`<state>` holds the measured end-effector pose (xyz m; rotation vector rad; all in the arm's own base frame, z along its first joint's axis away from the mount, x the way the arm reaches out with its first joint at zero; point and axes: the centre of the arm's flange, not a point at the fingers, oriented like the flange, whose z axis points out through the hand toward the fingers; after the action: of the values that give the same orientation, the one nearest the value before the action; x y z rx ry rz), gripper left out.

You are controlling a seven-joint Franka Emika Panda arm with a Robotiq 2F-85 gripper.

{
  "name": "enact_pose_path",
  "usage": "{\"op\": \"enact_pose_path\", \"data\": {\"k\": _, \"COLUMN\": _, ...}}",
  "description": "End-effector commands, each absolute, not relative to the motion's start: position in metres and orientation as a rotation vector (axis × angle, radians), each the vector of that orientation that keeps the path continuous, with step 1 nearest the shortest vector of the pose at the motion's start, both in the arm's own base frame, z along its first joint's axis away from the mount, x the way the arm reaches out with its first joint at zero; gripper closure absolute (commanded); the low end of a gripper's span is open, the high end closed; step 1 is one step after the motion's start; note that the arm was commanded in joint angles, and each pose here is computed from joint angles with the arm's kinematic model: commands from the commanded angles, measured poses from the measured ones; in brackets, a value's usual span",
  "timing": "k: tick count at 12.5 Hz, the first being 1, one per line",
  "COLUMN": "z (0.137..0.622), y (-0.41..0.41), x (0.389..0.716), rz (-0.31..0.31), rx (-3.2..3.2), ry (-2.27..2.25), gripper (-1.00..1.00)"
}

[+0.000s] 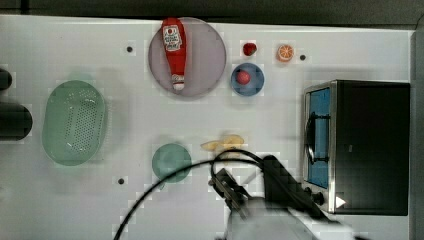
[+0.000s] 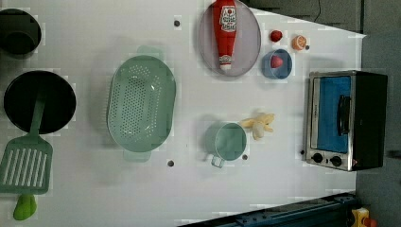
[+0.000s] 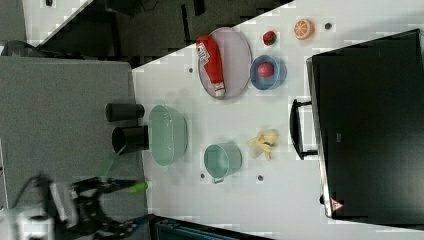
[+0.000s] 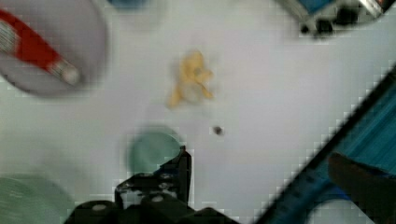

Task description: Pick banana from table and place on oven.

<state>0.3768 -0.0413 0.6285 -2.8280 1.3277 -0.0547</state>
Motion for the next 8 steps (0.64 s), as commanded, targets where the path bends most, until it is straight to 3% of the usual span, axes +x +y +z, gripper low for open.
{"op": "enact_pose_path", "data": {"k": 1, "z": 0.593, "y": -0.034, "x": 0.406, "rz": 0.061, "rx": -2.837, "ry": 1.406, "gripper": -1.0}}
{"op": "enact_pose_path", "data": {"k": 8, "z": 0.452, "y": -0.036, "x": 0.496, "rz": 0.181, "rx": -2.879, "ry": 1.411, "gripper": -1.0}}
